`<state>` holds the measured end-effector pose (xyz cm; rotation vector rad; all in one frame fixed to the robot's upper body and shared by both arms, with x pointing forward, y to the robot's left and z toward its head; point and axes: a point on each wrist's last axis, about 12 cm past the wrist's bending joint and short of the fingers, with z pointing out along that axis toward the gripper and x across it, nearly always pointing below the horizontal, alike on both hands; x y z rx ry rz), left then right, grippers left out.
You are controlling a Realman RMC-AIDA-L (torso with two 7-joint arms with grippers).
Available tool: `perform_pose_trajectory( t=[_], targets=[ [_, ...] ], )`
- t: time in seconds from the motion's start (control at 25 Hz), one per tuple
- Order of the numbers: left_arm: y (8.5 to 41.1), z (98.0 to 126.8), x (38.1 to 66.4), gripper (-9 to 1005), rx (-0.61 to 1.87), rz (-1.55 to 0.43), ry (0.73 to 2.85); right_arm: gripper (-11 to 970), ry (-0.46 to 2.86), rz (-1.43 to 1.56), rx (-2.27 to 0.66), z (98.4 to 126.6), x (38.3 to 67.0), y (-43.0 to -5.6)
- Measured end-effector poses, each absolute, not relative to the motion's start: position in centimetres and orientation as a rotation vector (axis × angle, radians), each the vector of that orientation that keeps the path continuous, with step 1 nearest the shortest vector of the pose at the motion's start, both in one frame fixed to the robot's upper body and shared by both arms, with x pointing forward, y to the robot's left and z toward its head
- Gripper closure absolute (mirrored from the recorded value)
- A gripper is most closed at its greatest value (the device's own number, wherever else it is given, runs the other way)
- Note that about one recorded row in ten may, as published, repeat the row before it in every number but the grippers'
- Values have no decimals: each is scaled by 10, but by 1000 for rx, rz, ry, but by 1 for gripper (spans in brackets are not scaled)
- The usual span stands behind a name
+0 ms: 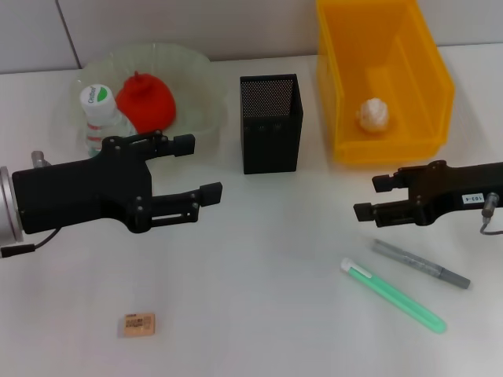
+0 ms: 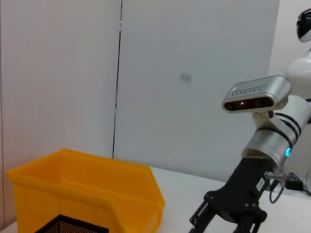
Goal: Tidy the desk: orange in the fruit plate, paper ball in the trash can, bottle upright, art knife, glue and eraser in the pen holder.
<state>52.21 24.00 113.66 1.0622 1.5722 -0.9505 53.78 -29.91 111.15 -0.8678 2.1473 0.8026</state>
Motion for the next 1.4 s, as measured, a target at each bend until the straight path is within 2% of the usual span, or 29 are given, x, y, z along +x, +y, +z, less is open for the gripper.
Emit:
perform_pose_trajectory(
  t=[0.72,1.4],
  targets=[
    [243,1129,519,211,1049,-950,1556,218,2321,676,-1066,1128,548,-255],
    [241,1127,518,211,1048,-960,1561,230,2465,397,-1226,1135,549,-220]
  ],
)
